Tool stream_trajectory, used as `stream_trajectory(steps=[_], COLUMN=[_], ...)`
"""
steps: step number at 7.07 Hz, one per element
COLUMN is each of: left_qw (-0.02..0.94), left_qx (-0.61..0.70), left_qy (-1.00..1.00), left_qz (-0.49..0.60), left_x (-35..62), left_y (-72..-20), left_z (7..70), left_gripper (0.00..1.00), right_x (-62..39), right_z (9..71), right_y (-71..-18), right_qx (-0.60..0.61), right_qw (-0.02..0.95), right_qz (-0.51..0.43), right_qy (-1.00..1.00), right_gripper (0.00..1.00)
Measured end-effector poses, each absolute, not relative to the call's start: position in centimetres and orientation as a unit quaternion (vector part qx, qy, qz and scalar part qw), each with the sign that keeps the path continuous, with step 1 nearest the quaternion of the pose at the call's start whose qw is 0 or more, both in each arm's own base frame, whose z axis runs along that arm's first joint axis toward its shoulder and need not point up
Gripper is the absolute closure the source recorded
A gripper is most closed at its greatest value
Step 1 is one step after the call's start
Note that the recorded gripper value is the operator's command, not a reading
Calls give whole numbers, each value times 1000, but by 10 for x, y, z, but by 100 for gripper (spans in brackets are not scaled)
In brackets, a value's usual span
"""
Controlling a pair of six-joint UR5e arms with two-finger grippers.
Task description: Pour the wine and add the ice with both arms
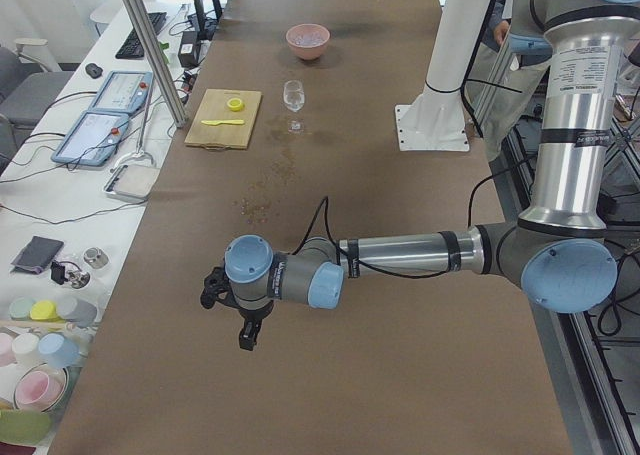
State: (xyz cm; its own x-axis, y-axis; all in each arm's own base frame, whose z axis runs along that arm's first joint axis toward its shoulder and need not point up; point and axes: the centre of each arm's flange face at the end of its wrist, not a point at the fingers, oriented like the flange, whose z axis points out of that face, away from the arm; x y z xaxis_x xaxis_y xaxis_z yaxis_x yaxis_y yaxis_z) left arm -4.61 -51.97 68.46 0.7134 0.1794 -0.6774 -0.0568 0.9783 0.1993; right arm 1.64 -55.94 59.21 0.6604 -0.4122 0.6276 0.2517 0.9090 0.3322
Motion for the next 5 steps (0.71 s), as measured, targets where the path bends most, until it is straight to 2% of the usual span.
stream_trajectory(steps=[3,5], left_qw=[921,918], left_qx=[87,112], left_qy=[374,375], left_qz=[62,67], left_x=[-47,-51], left_y=[-523,-520], left_z=[679,651], left_gripper=[2,2], right_x=[11,-8], right_z=[586,586], right_y=[-565,-569], right_qx=[110,104], right_qw=[905,903], right_qz=[-184,-198], right_qy=[-369,-368], right_gripper=[0,0])
